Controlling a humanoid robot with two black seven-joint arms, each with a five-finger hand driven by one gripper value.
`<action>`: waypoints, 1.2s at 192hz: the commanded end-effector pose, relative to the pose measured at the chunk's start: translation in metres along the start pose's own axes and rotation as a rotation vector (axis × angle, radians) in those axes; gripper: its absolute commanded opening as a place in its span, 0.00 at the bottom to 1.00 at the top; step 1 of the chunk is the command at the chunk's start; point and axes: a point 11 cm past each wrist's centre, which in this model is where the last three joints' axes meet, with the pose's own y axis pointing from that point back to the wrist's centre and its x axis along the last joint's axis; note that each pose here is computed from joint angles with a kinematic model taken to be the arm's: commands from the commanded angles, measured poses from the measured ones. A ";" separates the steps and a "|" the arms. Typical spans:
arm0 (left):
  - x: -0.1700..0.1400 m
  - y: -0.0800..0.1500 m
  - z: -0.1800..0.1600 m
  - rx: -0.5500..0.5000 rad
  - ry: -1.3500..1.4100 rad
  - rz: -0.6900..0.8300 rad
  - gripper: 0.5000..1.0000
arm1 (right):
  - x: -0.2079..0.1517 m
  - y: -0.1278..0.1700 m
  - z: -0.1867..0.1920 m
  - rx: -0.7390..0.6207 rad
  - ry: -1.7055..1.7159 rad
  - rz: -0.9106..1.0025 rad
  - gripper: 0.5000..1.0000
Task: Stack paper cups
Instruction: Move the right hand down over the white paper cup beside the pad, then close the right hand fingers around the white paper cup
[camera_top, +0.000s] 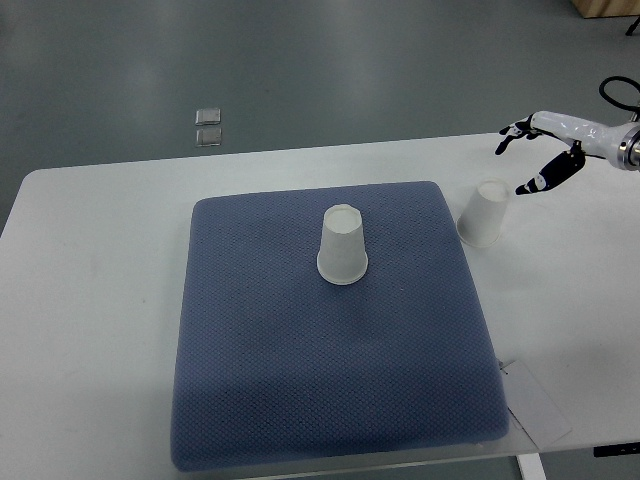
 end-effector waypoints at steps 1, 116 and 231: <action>0.000 0.000 0.000 0.000 0.000 0.000 1.00 | -0.006 -0.008 -0.005 0.006 0.007 0.000 0.82; 0.000 0.000 0.000 0.000 0.000 0.000 1.00 | -0.022 -0.022 0.000 -0.029 0.052 -0.012 0.82; 0.000 0.000 0.000 0.000 0.000 -0.002 1.00 | -0.029 -0.032 0.006 -0.069 0.093 0.004 0.82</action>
